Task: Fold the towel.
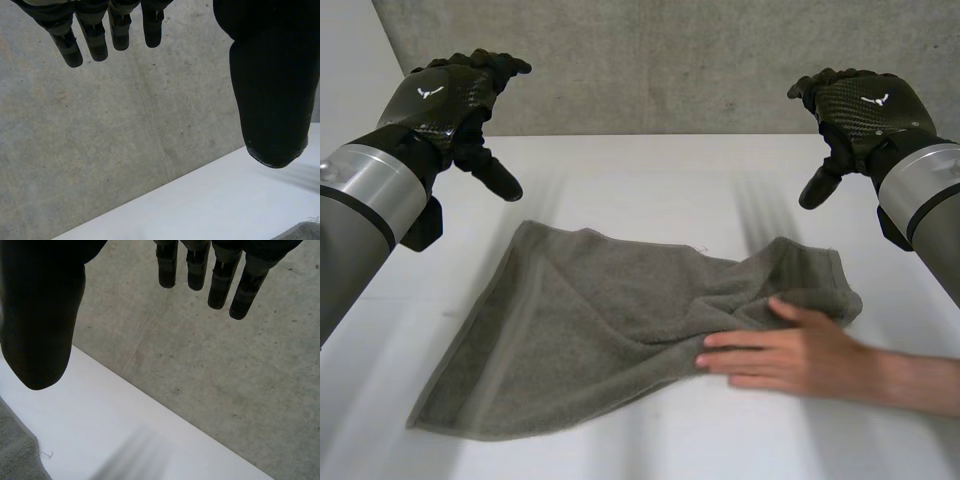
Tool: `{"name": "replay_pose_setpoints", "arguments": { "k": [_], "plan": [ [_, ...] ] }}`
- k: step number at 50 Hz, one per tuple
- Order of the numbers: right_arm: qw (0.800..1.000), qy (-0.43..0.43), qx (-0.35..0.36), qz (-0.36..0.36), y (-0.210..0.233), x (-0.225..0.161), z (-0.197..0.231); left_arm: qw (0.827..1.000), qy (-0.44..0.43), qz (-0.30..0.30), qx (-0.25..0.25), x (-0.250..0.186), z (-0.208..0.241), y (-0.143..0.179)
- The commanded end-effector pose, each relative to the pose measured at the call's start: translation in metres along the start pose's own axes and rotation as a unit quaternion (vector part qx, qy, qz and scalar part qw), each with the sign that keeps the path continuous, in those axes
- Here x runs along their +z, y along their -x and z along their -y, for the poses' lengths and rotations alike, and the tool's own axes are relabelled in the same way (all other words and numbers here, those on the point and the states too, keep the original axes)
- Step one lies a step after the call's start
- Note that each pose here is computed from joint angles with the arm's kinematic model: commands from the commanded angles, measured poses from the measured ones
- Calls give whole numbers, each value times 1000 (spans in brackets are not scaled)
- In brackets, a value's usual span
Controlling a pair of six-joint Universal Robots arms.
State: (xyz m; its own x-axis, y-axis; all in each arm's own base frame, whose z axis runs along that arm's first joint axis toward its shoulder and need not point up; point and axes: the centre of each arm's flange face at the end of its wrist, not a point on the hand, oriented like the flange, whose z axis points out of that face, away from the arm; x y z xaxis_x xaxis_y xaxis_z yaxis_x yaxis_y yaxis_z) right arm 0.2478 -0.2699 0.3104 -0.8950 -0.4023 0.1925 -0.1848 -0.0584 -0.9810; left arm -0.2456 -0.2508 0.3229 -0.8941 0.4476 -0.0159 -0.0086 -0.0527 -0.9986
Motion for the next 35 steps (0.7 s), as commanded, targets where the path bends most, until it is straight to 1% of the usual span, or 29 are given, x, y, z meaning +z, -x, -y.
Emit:
{"name": "replay_pose_setpoints", "arguments": {
  "k": [1, 6, 13, 18, 20, 21, 22, 23, 24, 25, 27, 29, 30, 31, 32, 33, 34, 35],
  "plan": [
    [1000, 5, -21, 2, 1, 0, -2, 1000, -4, -3, 0, -2, 3, -2],
    [999, 7, -46, 14, 9, -3, -3, 1000, -6, -8, 1, -5, 5, -6],
    [998, 19, -61, 22, 13, -7, -5, 1000, 5, -12, 0, -10, 2, -10],
    [995, 60, -73, 34, 15, -15, -15, 998, 54, -14, -4, -28, -26, -13],
    [990, 99, -85, 48, 16, -23, -25, 998, 67, -12, -5, -33, -33, -12],
    [990, 100, -85, 48, 16, -23, -25, 998, 67, -12, -5, -33, -33, -12],
    [987, 118, -92, 57, 17, -27, -31, 997, 82, -10, -6, -37, -42, -11],
    [987, 118, -92, 57, 17, -27, -31, 995, 98, -9, -7, -42, -51, -11],
    [984, 137, -97, 67, 17, -30, -38, 995, 99, -9, -7, -43, -51, -11],
    [980, 153, -99, 79, 19, -34, -45, 993, 115, -7, -7, -48, -61, -10],
    [977, 167, -98, 92, 22, -39, -52, 991, 131, -2, -5, -55, -70, -8],
    [973, 182, -95, 104, 25, -44, -61, 985, 171, 10, 6, -67, -92, -1],
    [970, 195, -91, 117, 28, -48, -69, 985, 171, 10, 6, -67, -92, -1],
    [965, 212, -85, 131, 32, -52, -80, 981, 193, 13, 15, -73, -104, 2],
    [965, 212, -85, 131, 32, -52, -80, 976, 215, 14, 23, -81, -116, 4],
    [962, 226, -81, 133, 31, -54, -89, 976, 215, 14, 23, -81, -116, 4],
    [958, 241, -74, 134, 29, -57, -98, 972, 230, 15, 33, -87, -125, 6],
    [958, 241, -74, 134, 29, -57, -98, 970, 241, 15, 40, -93, -134, 6]
  ]
}}
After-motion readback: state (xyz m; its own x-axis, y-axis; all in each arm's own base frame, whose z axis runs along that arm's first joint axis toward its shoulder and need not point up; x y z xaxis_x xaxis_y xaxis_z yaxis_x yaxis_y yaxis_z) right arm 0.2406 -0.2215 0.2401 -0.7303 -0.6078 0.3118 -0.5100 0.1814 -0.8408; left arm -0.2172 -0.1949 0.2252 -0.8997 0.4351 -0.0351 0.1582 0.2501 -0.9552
